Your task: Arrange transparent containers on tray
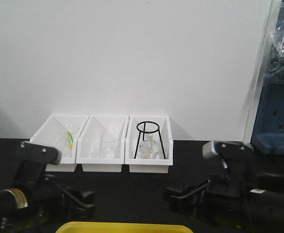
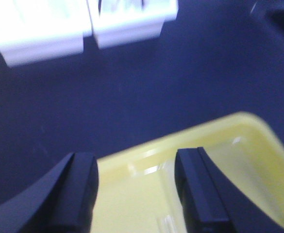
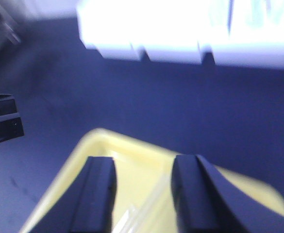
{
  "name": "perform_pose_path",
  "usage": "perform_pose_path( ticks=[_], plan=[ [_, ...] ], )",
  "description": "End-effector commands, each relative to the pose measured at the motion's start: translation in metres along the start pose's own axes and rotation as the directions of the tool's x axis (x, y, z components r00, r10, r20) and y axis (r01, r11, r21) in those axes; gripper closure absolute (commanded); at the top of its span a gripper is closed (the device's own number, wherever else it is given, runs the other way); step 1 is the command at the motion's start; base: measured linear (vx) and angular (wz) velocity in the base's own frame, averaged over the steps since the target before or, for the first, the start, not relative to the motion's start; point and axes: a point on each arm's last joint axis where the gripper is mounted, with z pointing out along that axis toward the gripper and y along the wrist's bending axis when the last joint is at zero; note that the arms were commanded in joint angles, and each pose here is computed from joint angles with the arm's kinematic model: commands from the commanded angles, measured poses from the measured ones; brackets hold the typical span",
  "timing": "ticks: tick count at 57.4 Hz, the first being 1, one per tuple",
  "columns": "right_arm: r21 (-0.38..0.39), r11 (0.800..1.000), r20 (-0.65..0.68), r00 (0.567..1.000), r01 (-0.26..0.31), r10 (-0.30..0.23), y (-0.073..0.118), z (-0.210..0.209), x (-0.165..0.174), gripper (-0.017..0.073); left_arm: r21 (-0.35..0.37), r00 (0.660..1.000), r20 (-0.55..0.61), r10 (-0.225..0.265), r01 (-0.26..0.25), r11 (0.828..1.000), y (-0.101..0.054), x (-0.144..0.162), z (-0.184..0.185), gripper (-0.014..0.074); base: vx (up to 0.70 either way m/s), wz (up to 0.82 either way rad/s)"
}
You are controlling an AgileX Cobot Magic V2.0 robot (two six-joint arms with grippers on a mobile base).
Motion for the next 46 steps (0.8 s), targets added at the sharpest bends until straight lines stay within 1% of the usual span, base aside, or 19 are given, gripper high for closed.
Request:
perform_pose_path(
  ticks=[1,7,11,17,20,27,36,46],
  plan=[
    [-0.002,0.995,0.167,0.981,0.1,-0.099,0.014,-0.038,-0.027,0.0284,0.033,0.976,0.216,0.018,-0.025,0.999,-0.007,-0.031,-0.041,0.0173,0.0,0.0],
    [0.005,0.983,0.267,0.947,0.185,-0.18,0.023,-0.069,-0.036,0.036,0.053,0.947,0.32,0.012,-0.031,0.998,-0.01,-0.041,-0.079,0.0227,0.0,0.0],
    [0.01,0.977,0.314,0.927,0.214,-0.207,0.028,-0.084,-0.04,0.0408,0.062,0.927,0.376,0.012,-0.038,0.997,-0.011,-0.044,-0.1,0.0265,0.0,0.0],
    [0.007,0.974,0.366,0.906,0.225,-0.212,0.033,-0.102,-0.043,0.0465,0.063,0.895,0.445,0.024,-0.059,0.996,-0.011,-0.041,-0.126,0.0337,0.0,0.0],
    [0.005,0.974,0.381,0.9,0.228,-0.213,0.035,-0.107,-0.043,0.0486,0.063,0.89,0.456,0.027,-0.063,0.996,-0.01,-0.036,-0.133,0.0377,0.0,0.0],
    [0.002,0.973,0.395,0.894,0.23,-0.212,0.036,-0.112,-0.044,0.051,0.067,0.885,0.465,0.025,-0.063,0.996,-0.009,-0.029,-0.145,0.0438,0.0,0.0],
    [0.003,0.973,0.394,0.894,0.229,-0.212,0.036,-0.112,-0.044,0.051,0.069,0.88,0.474,0.024,-0.064,0.996,-0.009,-0.029,-0.149,0.047,0.0,0.0],
    [0.003,0.973,0.394,0.894,0.229,-0.212,0.036,-0.112,-0.044,0.051,0.068,0.882,0.47,0.024,-0.063,0.996,-0.009,-0.029,-0.148,0.0469,0.0,0.0]
  ],
)
